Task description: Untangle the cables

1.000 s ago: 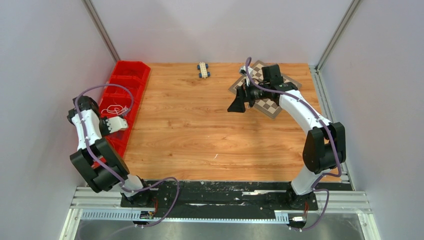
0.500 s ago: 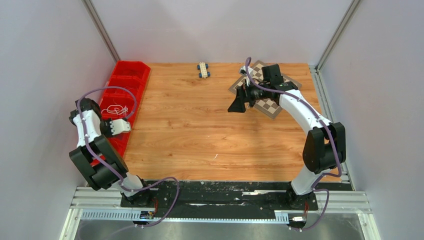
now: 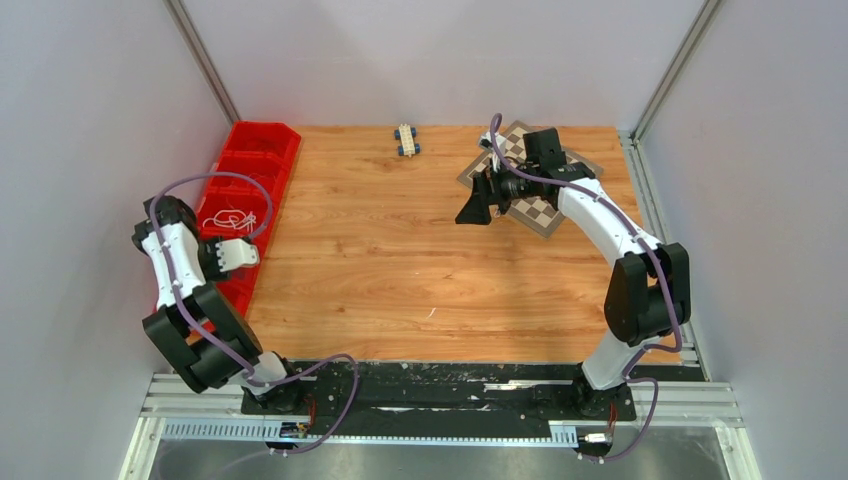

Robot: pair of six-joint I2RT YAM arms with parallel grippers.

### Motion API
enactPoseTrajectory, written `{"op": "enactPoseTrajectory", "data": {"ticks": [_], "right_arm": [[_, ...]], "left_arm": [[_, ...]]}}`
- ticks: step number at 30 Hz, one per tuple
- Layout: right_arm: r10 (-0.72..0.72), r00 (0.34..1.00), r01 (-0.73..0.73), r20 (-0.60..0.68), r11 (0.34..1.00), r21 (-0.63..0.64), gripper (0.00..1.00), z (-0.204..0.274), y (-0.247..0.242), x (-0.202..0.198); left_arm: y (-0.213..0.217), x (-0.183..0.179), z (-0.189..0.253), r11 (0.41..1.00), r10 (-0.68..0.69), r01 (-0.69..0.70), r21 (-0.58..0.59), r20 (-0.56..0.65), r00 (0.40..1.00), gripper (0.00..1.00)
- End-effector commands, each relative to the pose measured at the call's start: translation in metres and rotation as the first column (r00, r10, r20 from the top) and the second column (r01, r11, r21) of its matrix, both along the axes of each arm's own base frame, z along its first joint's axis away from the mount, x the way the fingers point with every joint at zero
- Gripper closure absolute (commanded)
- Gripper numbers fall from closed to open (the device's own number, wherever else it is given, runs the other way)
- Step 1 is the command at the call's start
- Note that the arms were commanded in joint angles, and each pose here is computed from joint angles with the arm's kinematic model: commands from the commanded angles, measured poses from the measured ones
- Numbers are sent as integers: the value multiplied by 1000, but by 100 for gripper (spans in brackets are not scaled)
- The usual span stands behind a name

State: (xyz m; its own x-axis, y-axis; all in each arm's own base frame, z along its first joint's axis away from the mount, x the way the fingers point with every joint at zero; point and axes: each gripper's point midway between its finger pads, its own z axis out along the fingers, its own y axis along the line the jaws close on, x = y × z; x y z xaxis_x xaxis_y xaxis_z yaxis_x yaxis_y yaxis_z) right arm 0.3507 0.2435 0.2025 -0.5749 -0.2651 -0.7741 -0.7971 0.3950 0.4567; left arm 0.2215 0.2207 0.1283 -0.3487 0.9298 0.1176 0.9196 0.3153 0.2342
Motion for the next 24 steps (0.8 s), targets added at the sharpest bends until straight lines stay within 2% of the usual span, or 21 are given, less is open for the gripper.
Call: {"op": "enactPoseTrajectory", "data": {"ticks": [1, 4, 6, 8, 9, 12, 15, 17, 18, 19, 20, 21, 22, 23, 24], "right_arm": [[16, 999, -17, 51, 999, 27, 10, 16, 3, 7], [17, 999, -18, 49, 1000, 25, 10, 15, 3, 6], [17, 998, -18, 54, 1000, 24, 10, 15, 3, 6], [13, 998, -14, 64, 1000, 20, 10, 16, 2, 9], [9, 998, -10, 68, 1000, 15, 10, 16, 2, 11], [-6, 995, 5, 100, 1000, 5, 7, 22, 1, 17], [-43, 985, 49, 167, 998, -32, 0, 29, -6, 28], [-78, 978, 91, 196, 994, -58, 0, 30, -14, 36], [-98, 974, 114, 205, 991, -67, 0, 31, -19, 40], [-124, 970, 142, 208, 987, -74, 0, 32, -25, 46], [-149, 966, 169, 212, 983, -78, 0, 33, -32, 50], [-175, 960, 196, 217, 977, -79, 0, 35, -39, 55], [-201, 954, 224, 223, 971, -83, 0, 36, -48, 60], [-228, 946, 254, 232, 964, -86, 0, 39, -56, 64], [-255, 936, 283, 241, 955, -89, 0, 41, -66, 69]], "left_arm": [[2, -10, 24, 1000, 11, -11, 12, 8, 1000, 40], [-9, -4, 40, 999, 15, -12, -39, 69, 998, 35], [-23, 5, 54, 996, 12, 1, -91, 139, 990, 26], [-35, 16, 69, 992, 34, -9, -125, 206, 978, 14], [-39, 18, 73, 989, 75, -43, -144, 221, 972, 4], [-56, 38, 89, 984, 111, -65, -167, 279, 954, 0], [-80, 62, 102, 955, 217, -130, -266, 331, 918, 0], [-104, 84, 119, 915, 284, -132, -380, 378, 881, 0], [-120, 98, 135, 868, 356, -135, -478, 408, 841, 0], [-137, 110, 141, 838, 377, -118, -533, 411, 830, 0], [-152, 127, 159, 760, 480, -127, -637, 419, 771, 0], [-169, 146, 170, 729, 499, -87, -679, 441, 746, 0], [-181, 154, 180, 648, 593, -129, -750, 392, 703, 0], [-202, 166, 180, 620, 595, -120, -776, 365, 716, 0], [-215, 172, 190, 555, 647, -145, -819, 316, 694, 0]]}}
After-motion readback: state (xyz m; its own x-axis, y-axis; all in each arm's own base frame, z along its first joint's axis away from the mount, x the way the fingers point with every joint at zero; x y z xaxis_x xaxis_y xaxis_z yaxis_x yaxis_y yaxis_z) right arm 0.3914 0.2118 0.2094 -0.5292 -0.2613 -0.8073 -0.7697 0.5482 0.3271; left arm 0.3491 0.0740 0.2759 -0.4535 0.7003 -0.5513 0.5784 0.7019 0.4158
